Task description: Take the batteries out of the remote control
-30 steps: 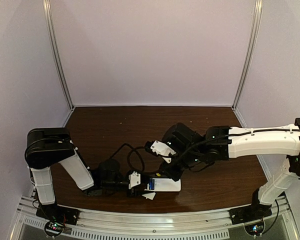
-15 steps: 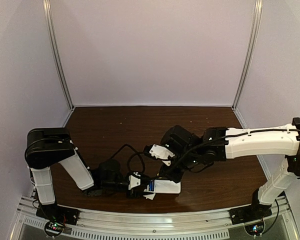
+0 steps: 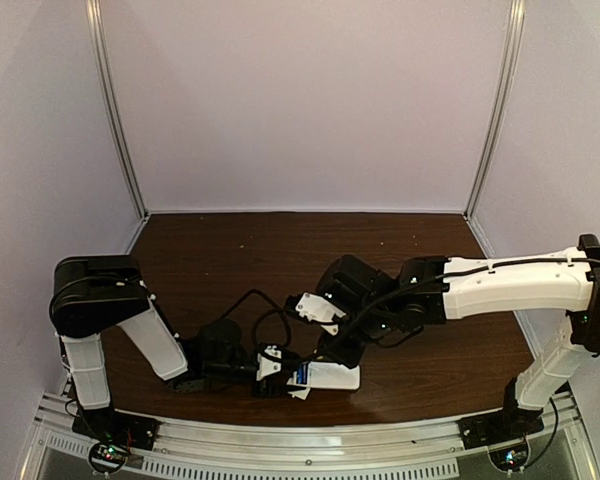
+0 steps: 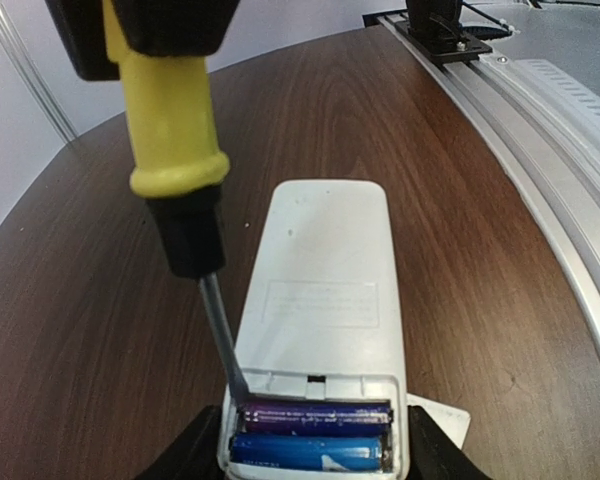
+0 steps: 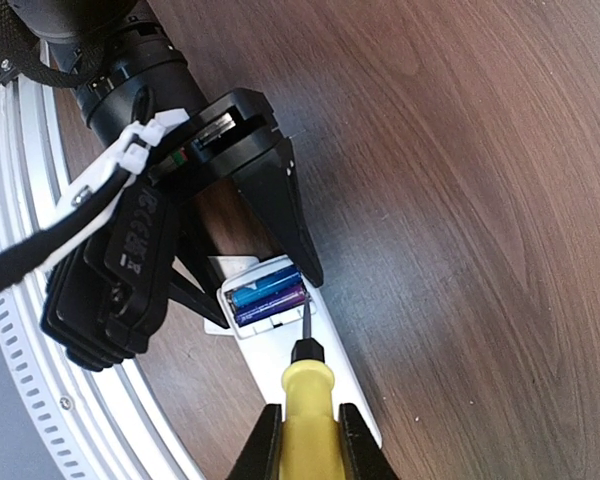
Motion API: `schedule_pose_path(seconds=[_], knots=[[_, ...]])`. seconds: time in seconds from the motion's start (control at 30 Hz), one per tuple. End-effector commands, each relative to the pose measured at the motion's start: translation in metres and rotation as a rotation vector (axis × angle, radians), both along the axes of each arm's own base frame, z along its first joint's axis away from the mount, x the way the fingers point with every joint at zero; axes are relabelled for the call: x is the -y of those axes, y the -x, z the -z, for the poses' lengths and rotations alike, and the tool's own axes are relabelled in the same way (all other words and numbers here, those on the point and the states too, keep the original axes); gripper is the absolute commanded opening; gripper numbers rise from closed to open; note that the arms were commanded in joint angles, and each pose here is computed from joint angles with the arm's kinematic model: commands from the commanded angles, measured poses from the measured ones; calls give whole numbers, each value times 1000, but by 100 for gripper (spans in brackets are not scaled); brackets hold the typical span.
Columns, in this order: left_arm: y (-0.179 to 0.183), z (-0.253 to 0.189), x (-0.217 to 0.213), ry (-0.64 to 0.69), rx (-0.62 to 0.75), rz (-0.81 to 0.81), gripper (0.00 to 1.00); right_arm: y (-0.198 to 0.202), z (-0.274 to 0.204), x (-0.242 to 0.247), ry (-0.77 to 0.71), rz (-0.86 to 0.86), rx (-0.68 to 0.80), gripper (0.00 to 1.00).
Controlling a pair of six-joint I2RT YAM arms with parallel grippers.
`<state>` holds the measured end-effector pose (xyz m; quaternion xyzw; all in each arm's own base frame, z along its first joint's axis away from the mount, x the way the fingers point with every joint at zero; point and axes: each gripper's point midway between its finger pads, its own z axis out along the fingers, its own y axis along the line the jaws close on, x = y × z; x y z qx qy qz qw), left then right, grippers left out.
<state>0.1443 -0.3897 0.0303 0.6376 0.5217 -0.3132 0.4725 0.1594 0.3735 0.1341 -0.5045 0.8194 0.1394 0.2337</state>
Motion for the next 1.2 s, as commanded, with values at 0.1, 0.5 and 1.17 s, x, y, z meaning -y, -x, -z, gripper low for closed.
schedule_pose_path(seconds=[0.1, 0.5, 1.17], knots=[[0, -17, 7, 52, 35, 29, 22, -9, -7, -8, -6, 14, 58, 0], [8, -15, 8, 44, 20, 70, 23, -1, 20, -8, 87, -76, 54, 0], [14, -9, 8, 20, 8, 114, 22, 16, 37, -19, 144, -247, -20, 0]])
